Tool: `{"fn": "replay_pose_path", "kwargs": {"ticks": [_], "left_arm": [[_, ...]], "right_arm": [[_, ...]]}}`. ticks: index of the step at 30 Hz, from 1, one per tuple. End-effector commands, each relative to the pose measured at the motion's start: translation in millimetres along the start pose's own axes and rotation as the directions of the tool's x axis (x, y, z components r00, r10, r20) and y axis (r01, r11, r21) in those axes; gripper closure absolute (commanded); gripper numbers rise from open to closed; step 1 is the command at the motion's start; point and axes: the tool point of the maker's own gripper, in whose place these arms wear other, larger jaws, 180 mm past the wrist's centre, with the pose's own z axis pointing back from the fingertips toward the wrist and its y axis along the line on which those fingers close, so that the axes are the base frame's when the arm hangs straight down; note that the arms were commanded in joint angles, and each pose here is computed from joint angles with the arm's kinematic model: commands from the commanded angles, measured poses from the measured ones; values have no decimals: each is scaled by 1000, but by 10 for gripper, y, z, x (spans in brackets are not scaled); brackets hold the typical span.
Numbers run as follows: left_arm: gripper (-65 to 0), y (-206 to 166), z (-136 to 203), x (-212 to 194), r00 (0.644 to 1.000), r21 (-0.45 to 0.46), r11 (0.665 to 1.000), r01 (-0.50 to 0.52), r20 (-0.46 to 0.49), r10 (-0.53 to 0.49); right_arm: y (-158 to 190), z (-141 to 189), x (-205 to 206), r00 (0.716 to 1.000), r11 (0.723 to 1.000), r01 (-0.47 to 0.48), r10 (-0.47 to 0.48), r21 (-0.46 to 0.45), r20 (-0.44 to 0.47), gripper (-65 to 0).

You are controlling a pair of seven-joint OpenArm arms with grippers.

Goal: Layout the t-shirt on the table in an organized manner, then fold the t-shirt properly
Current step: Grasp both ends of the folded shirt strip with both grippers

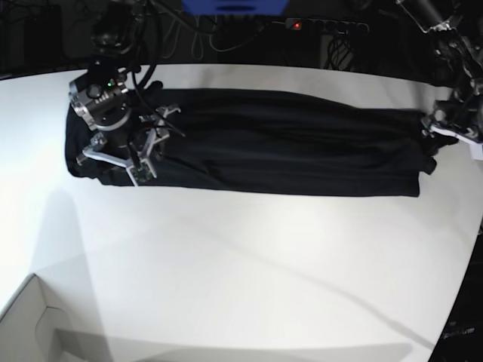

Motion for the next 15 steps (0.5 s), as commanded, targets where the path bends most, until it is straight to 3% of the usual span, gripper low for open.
{"fn": "replay_pose_path", "kwargs": {"ticks": [1, 15], "left_arm": [[-412, -7, 16, 225, 998, -15, 1000, 14, 68, -13], [-412, -221, -101, 159, 994, -130, 990, -57, 85, 68]], "right_arm": [[-22, 29, 124, 999, 1000, 7, -7, -8, 47, -348], [-7, 25, 130, 999, 1000, 5, -4, -4, 48, -349]]}}
